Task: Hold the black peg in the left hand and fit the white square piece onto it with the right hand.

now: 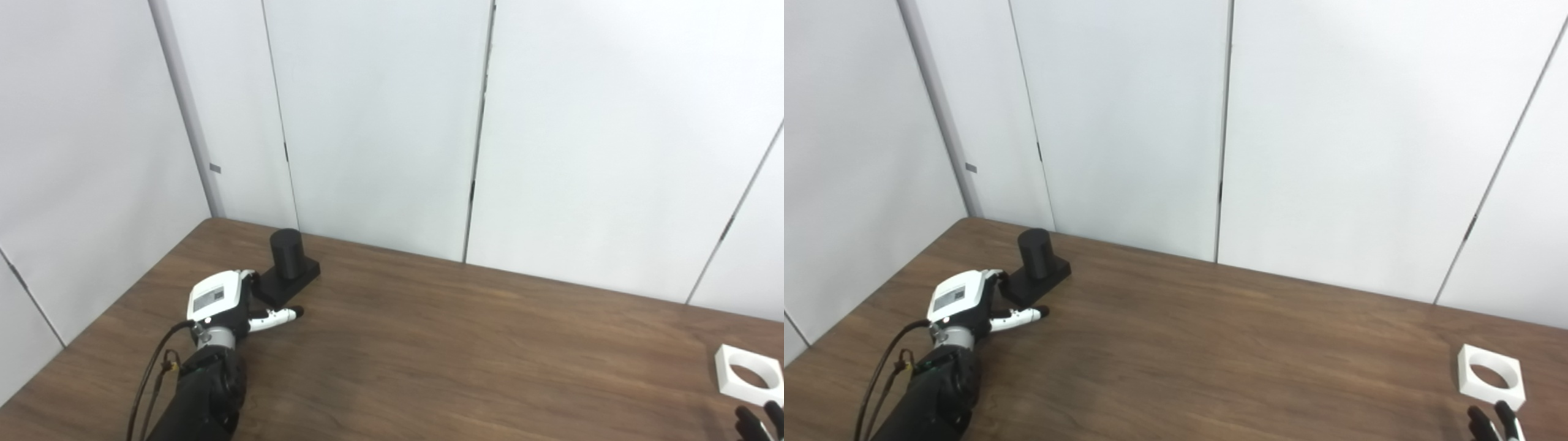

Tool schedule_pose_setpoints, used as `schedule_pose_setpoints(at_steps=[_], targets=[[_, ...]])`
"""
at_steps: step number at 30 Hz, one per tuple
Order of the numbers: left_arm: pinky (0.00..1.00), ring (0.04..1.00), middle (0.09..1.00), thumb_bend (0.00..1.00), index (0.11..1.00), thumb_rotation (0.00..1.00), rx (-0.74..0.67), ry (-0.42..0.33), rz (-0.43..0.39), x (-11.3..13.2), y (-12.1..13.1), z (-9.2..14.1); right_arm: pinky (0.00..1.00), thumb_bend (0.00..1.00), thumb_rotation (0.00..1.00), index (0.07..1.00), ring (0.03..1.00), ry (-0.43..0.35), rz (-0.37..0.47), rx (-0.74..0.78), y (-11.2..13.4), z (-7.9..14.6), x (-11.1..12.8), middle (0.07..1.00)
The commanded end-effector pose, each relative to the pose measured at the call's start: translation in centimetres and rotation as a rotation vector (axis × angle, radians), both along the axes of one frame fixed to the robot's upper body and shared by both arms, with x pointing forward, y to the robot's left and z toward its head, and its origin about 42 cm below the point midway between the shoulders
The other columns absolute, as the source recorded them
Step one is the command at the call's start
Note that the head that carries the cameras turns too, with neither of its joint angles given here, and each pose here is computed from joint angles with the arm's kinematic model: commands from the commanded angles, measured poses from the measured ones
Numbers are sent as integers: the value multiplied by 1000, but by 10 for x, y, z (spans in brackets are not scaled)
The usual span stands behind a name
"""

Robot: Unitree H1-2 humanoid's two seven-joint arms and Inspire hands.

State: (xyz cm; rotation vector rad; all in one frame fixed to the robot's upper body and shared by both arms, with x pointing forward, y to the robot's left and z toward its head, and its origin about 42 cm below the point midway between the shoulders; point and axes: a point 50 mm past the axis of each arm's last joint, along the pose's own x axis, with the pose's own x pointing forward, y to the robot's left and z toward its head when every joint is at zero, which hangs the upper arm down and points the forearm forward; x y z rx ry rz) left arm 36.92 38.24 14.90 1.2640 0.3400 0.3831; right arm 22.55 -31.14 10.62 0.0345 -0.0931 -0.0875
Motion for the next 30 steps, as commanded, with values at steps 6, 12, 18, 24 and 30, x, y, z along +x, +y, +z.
schedule_pose_setpoints(at_steps=[6, 12, 18, 24, 30], targets=[[945, 951, 935, 951, 838, 660, -5, -75, 11, 30, 7, 34, 1000, 776, 1000, 1000, 988, 75, -24, 47, 5, -22, -15, 947], [938, 948, 932, 948, 835, 663, 3, -72, 23, 36, 8, 33, 1000, 774, 1000, 1000, 999, 75, -23, 48, 4, -24, -15, 962], [931, 925, 911, 949, 829, 663, 25, -82, 40, 39, 10, 31, 1000, 738, 1000, 1000, 1000, 74, -18, 48, 5, -22, -15, 960], [928, 917, 902, 944, 823, 654, 40, -86, 62, 43, 16, 26, 1000, 735, 1000, 1000, 999, 75, -21, 52, 6, -22, -15, 955], [936, 925, 906, 918, 825, 647, 54, -68, 72, 47, 20, 23, 1000, 753, 1000, 1000, 983, 75, -24, 45, 5, -23, -15, 943]])
